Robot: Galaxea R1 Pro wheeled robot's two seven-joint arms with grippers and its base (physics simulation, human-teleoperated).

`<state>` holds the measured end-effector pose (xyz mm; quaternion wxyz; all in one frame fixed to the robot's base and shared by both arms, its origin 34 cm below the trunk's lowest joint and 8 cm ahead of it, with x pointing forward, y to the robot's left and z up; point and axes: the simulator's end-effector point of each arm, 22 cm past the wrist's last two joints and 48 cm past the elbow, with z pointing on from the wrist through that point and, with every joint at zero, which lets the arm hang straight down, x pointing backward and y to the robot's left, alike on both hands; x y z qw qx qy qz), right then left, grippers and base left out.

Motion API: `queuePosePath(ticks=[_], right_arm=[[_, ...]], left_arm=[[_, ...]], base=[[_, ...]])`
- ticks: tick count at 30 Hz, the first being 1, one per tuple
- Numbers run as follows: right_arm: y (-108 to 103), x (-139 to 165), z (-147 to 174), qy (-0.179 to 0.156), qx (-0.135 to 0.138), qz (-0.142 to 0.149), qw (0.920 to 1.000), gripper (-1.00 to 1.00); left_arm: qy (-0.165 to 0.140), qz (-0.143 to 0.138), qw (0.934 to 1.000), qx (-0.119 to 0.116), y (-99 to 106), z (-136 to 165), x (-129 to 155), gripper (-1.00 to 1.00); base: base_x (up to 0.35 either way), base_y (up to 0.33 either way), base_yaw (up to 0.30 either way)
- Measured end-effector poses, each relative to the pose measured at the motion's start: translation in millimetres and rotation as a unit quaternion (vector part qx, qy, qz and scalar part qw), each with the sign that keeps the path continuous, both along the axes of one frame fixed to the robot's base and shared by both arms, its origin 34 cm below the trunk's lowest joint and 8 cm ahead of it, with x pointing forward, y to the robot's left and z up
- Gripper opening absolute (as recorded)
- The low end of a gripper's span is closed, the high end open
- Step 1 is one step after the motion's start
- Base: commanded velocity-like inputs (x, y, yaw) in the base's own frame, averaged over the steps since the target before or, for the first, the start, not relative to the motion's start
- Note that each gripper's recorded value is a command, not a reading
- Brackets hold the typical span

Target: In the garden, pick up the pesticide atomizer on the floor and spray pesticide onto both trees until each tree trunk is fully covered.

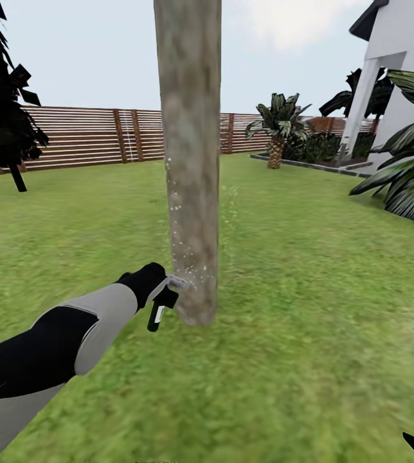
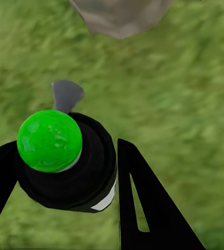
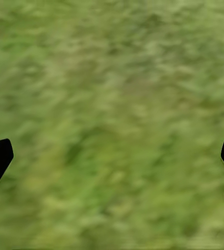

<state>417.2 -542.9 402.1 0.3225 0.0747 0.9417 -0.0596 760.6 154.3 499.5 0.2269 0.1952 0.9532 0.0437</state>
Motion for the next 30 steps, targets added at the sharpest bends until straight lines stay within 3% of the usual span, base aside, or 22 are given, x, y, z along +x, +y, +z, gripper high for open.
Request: queuePosePath(ticks=[21, 30], right_arm=[[0.0, 0.0, 0.0, 0.0, 0.0, 0.0, 1.0, 1.0], [0.0, -0.2, -0.1, 0.0, 0.0, 0.0, 1.0, 1.0]], left_arm=[[-0.001, 0.0, 1.0, 0.001, 0.2, 0.5, 0.5, -1.0], [-0.001, 0.0, 1.0, 0.001, 0.4, 0.3, 0.4, -1.0]], base=[[0.085, -0.322, 0.24], [0.001, -0.315, 0.059]])
